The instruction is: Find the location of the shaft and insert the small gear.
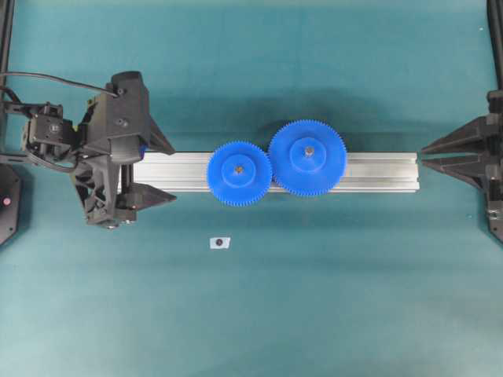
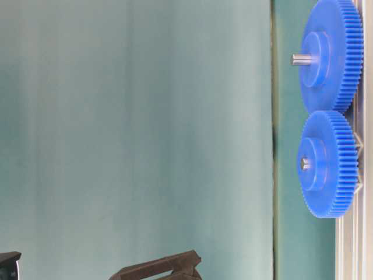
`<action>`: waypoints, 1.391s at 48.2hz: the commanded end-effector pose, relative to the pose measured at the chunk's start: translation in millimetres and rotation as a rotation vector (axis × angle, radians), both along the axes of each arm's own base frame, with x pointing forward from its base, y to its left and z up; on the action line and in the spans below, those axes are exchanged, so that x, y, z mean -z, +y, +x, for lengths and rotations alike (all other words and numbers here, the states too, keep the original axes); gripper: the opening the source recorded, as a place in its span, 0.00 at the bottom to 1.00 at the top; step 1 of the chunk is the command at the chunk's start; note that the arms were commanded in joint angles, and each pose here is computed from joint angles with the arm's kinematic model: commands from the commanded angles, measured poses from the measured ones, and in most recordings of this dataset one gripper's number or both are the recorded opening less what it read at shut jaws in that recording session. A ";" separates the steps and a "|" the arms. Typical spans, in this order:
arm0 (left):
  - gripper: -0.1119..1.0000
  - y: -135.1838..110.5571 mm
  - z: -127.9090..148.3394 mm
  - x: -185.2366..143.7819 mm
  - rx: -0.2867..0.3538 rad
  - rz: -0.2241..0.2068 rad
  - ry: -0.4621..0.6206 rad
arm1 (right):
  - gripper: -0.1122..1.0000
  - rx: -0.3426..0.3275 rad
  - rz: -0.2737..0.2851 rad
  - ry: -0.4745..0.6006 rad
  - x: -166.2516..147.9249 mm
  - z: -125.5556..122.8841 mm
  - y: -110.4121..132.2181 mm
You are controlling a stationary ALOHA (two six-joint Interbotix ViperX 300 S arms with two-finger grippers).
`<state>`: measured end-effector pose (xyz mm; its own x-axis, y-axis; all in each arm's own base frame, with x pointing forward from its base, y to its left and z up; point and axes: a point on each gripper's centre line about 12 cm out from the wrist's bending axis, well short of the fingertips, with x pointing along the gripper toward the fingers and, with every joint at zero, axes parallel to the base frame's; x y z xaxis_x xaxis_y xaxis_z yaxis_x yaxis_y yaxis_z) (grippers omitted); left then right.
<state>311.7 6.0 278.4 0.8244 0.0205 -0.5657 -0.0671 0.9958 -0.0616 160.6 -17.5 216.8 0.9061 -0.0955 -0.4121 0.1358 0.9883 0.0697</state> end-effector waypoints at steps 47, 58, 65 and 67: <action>0.89 -3.8 0.1 -2.8 0.011 -0.001 -0.014 | 0.40 0.005 -0.001 -0.034 -1.5 -4.3 -0.1; 0.89 -4.3 -1.9 1.5 0.013 -0.001 -0.003 | 0.40 0.005 -0.006 -0.049 -3.5 -6.0 0.0; 0.89 -3.8 -4.0 3.6 0.009 -0.004 0.001 | 0.40 0.004 -0.010 -0.057 -4.7 -7.6 0.2; 0.89 -3.8 -4.0 3.6 0.009 -0.004 0.001 | 0.40 0.004 -0.011 -0.064 -5.1 -8.0 0.2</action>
<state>307.4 3.1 267.1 0.8077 0.0128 -0.5895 -0.0624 0.9960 -0.0639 151.7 -16.6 218.8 0.9261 -0.0990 -0.3641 0.1318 0.9891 0.0662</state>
